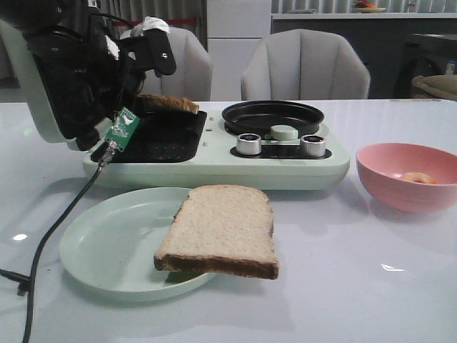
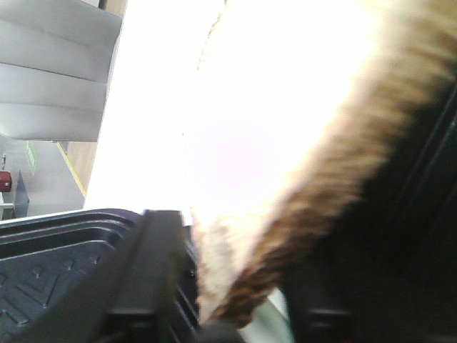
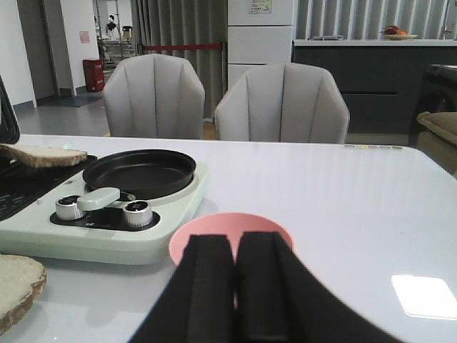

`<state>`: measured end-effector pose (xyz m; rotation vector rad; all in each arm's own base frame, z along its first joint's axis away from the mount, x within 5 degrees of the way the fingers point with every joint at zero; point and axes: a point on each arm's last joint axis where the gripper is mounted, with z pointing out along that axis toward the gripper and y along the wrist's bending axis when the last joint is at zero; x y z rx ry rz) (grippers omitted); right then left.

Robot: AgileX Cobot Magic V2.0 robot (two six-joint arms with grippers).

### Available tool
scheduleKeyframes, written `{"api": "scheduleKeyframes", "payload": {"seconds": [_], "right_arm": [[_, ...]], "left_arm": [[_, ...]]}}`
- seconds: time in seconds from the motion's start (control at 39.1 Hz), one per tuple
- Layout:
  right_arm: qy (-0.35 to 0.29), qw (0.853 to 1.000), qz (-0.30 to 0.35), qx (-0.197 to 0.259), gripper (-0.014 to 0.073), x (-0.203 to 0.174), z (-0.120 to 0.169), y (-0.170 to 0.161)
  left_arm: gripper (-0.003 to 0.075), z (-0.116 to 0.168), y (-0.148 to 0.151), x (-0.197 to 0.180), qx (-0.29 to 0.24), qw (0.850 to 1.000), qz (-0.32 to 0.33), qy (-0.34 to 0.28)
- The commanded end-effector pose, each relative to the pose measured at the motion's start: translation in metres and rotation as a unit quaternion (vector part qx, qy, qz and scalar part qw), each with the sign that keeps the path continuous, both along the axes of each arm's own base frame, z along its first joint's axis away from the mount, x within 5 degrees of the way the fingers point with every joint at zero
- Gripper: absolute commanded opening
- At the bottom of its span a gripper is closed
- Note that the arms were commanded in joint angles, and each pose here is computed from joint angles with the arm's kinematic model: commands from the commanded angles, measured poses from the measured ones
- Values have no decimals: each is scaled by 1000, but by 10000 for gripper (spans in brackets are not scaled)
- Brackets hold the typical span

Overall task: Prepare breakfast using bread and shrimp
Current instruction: 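Lift the bread with the left gripper over the sandwich maker plate, then lower the bread onto the plate, open left gripper, withdraw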

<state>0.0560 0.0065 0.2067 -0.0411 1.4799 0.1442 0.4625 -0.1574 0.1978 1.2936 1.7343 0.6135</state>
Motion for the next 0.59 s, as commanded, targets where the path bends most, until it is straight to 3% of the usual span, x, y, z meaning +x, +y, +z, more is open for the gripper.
{"api": "scheduleKeyframes", "payload": {"seconds": [0.0, 0.05, 0.56], "right_arm": [[-59, 998, -5, -1, 162, -4, 14, -1], [-59, 998, -5, -1, 162, -4, 14, -1], [-59, 998, -5, -1, 162, -4, 14, -1]], "left_arm": [[574, 33, -4, -3, -24, 999, -3, -34], [615, 33, -4, -3, -23, 999, 0, -33], [581, 42, -14, -17, -98, 993, 64, 8]]}}
